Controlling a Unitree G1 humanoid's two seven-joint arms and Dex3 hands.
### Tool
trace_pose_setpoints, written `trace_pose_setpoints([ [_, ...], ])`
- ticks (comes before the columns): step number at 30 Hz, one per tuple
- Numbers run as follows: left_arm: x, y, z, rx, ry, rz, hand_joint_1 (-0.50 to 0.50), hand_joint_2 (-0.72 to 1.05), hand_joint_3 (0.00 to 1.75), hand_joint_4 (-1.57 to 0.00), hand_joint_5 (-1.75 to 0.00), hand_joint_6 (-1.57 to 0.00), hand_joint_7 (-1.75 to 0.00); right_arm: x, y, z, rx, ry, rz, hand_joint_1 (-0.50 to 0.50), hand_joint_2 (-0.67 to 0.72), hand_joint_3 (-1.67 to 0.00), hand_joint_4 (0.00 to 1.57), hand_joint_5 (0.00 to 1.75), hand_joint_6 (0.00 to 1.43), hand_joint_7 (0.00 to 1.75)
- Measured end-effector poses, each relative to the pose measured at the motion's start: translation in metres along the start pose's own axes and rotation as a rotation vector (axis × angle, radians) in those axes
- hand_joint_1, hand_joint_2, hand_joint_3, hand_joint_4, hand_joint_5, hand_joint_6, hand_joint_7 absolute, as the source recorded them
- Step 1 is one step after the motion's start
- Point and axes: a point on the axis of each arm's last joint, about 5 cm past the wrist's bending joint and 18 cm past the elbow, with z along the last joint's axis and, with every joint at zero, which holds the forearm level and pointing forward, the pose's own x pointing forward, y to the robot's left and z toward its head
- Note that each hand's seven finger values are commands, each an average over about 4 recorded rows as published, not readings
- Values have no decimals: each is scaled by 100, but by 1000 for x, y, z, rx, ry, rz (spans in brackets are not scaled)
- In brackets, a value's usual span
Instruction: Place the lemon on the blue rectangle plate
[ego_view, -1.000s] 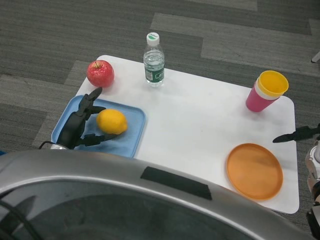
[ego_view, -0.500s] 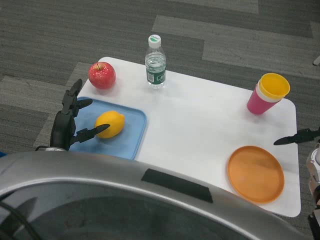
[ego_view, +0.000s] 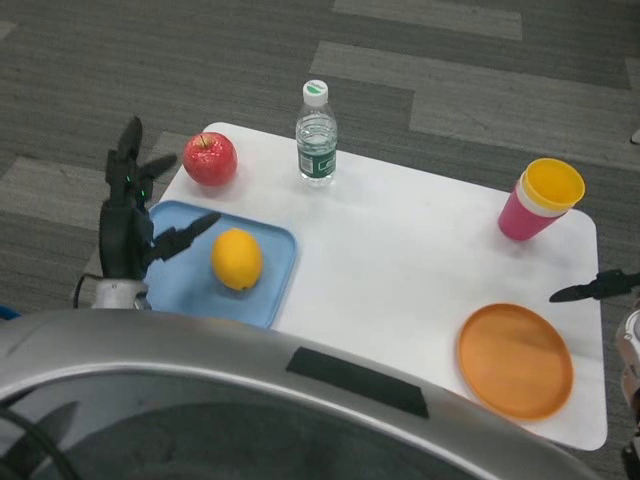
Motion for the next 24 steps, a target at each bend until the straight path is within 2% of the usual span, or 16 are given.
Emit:
trace_pose_setpoints([
  [2,11,-5,3,-40,-42,39,-50,58,9,0,-26,0,-21,0,0,0,0,0,1,-46,66,0,0,0,0,0],
  [5,24,-14,7,-122,-67,105,-50,52,9,0,-10,0,-21,0,0,0,0,2,1,-46,66,0,0,0,0,0],
  [9,44,-33,9,-299,-68,148,-47,85,9,0,-10,0,-21,-1,1,0,4,2,2,-46,66,0,0,0,0,0],
  [12,58,-48,12,-455,-64,162,-46,91,9,0,-10,0,-21,-1,1,0,5,1,2,-46,66,0,0,0,0,0],
  [15,68,-62,15,-573,-44,149,-47,63,9,0,-10,0,-21,-1,2,0,8,1,3,-46,66,0,0,0,0,0],
  [17,73,-68,18,-605,-33,126,-48,47,9,0,-10,0,-21,-1,2,0,9,2,3,-46,66,0,0,0,0,0],
  [24,84,-75,23,-647,32,23,-48,12,9,0,-8,0,-21,-2,3,0,12,5,3,-46,66,0,0,0,0,0],
])
